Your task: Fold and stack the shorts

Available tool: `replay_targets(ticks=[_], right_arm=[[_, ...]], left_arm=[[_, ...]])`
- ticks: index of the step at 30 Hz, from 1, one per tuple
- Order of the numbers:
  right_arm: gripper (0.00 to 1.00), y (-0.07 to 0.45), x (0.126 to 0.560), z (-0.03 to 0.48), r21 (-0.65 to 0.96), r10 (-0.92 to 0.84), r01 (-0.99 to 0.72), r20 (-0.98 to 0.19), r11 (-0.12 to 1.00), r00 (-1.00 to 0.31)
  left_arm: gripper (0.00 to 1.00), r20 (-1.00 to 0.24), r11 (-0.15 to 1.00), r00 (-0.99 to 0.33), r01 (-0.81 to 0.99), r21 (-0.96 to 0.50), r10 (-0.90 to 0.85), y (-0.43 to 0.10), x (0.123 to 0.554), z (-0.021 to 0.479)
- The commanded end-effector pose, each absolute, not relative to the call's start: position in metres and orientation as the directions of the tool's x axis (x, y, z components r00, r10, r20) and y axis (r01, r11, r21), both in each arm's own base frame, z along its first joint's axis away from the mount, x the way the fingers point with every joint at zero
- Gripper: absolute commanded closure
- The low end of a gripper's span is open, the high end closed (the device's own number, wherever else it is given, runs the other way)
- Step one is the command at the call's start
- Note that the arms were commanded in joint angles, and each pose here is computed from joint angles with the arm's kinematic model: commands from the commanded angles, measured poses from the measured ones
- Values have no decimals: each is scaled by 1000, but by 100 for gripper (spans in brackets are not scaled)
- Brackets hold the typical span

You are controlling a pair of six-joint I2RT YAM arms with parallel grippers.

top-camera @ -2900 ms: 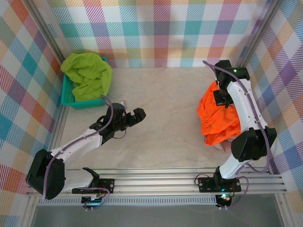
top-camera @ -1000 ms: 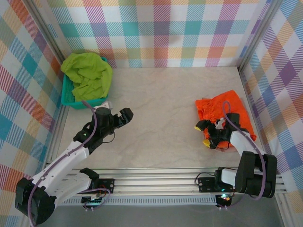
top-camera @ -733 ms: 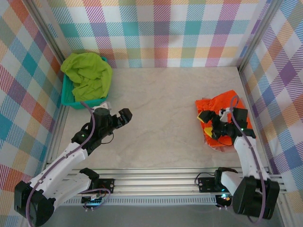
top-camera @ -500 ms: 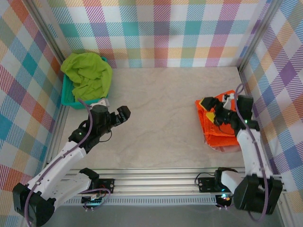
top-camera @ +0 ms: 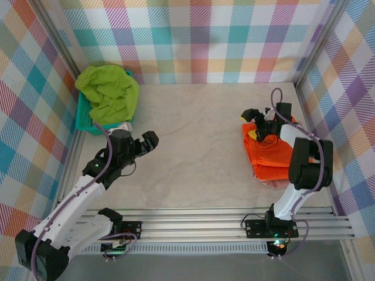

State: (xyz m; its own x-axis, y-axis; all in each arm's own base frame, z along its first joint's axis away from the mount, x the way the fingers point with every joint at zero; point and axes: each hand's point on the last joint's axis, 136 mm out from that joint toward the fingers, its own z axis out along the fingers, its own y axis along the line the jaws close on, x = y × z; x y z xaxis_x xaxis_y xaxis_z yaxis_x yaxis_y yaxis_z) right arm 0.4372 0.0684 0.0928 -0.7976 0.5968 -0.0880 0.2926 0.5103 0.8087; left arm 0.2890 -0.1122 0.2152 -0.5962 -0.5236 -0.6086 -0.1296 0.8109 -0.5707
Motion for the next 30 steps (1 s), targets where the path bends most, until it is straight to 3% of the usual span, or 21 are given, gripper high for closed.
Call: replay_targets(ticks=[1,5,11,14,19,24,30], right_arm=[[1,73,443,94,835,598,261,-99,485,-795],[0,81,440,154,868,579,114,-219,483,-786],[1,114,398,242,676,350,-184,-571,714,-742],[1,133,370,258,583,243,-281,-661,762,-710],[0,146,334,264,532,185,-338,-705,776,-685],[1,155,300,250,549,155,-354,-677,757,-719],[0,173,270,228,567,118,-378,-652,732,-749]], left_arm=[[0,-640,829,-556,-182,-529,-531,-89,290,230],[0,-672,839,-504,-284,-465,-543,-52,299,259],[0,-671,820,-484,-438,-369,-561,10,340,306],[0,-657,802,-493,-506,-317,-570,33,372,307],[0,-634,777,-506,-573,-259,-585,59,426,286],[0,-599,711,-492,-675,-196,-632,98,475,252],[4,-562,609,-394,-749,-262,-727,145,522,218]])
